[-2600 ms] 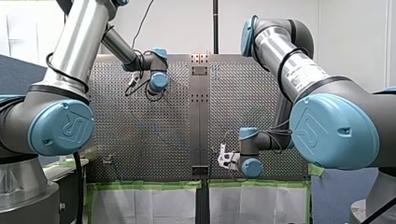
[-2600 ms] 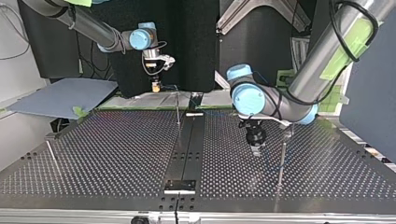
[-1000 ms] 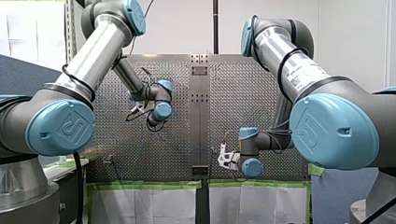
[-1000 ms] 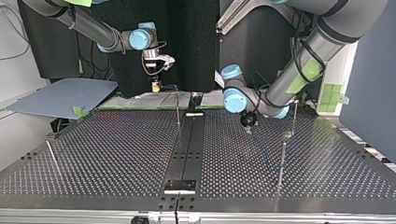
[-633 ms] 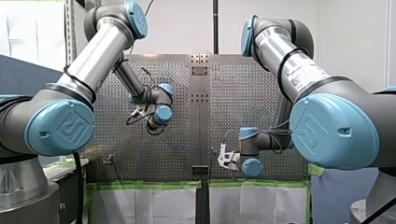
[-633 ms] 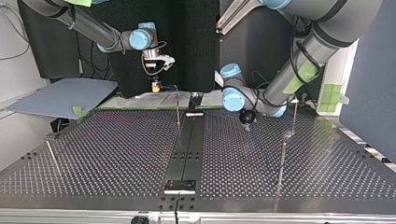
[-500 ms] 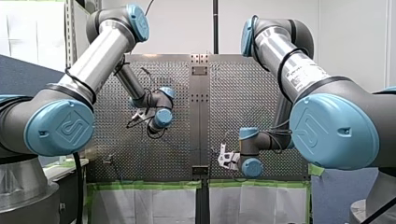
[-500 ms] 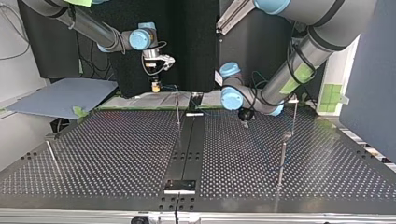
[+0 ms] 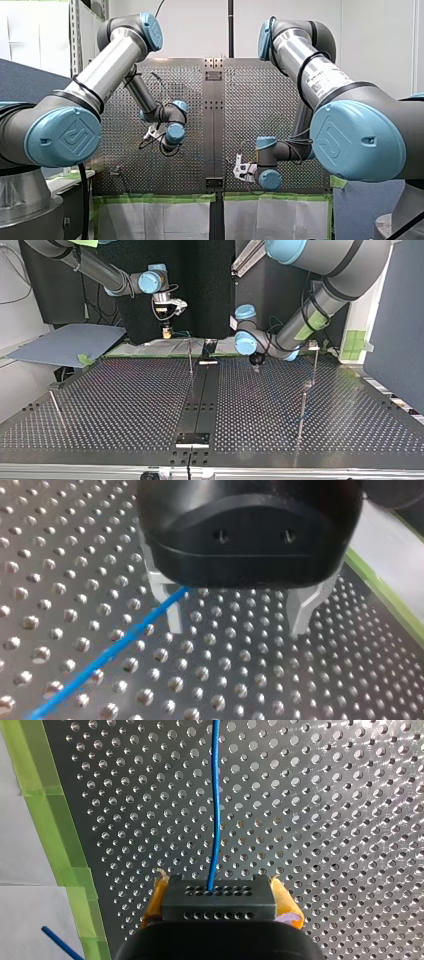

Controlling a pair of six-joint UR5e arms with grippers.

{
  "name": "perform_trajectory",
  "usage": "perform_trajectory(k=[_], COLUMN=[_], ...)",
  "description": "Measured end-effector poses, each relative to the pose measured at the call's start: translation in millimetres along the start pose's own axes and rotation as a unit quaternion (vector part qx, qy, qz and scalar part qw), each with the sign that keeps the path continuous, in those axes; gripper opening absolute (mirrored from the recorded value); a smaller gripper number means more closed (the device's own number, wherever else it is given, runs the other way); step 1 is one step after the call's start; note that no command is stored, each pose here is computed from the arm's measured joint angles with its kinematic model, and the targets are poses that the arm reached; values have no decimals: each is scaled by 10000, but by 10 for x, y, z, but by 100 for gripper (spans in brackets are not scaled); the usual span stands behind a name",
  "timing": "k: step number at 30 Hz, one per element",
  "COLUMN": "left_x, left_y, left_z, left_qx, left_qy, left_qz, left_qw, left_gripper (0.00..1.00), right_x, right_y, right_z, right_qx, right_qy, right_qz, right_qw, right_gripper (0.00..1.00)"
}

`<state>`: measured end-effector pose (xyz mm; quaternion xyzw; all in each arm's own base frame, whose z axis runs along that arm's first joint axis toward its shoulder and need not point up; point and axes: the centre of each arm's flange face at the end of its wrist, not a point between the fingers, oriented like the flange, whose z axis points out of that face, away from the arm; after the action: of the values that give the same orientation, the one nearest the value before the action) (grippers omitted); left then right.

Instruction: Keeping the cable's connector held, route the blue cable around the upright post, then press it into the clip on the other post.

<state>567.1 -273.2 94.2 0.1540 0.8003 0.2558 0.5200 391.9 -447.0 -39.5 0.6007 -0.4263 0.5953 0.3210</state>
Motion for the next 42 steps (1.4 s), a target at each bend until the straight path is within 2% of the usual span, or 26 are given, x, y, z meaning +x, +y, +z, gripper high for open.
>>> perform_trajectory(k=[6, 12, 18, 21, 27, 33, 36, 40, 42], left_x=[177, 204, 175, 164, 138, 102, 81, 50, 38], left_y=[-175, -304, -379, -418, -506, -625, -692, -784, -822], left_z=[18, 1, -23, -42, -94, -186, -240, -314, -346], left_qx=[256, 544, 831, 988, 1320, 1668, 1862, 2134, 2230], left_qy=[119, 46, -47, -69, -104, -131, -142, -158, -159], left_qz=[-161, -418, -705, -841, -1110, -1341, -1468, -1669, -1748], left_qw=[9995, 9976, 9940, 9915, 9850, 9767, 9714, 9625, 9589], left_gripper=[100, 100, 100, 100, 100, 100, 100, 100, 100], right_x=[1, 2, 5, 2, -2, -5, -6, -6, -7], right_y=[-1, -10, -14, -25, -54, -73, -79, -84, -84], right_z=[2, 2, 3, 2, -3, -8, -10, -11, -10], right_qx=[1, 43, 56, 100, 171, 222, 230, 237, 237], right_qy=[7, 5, 6, -1, -10, -24, -25, -22, -20], right_qz=[-5, -14, -15, -20, -24, -26, -27, -29, -28], right_qw=[10000, 10000, 10000, 9999, 9998, 9997, 9997, 9997, 9997], right_gripper=[0, 0, 0, 0, 0, 0, 0, 0, 0])
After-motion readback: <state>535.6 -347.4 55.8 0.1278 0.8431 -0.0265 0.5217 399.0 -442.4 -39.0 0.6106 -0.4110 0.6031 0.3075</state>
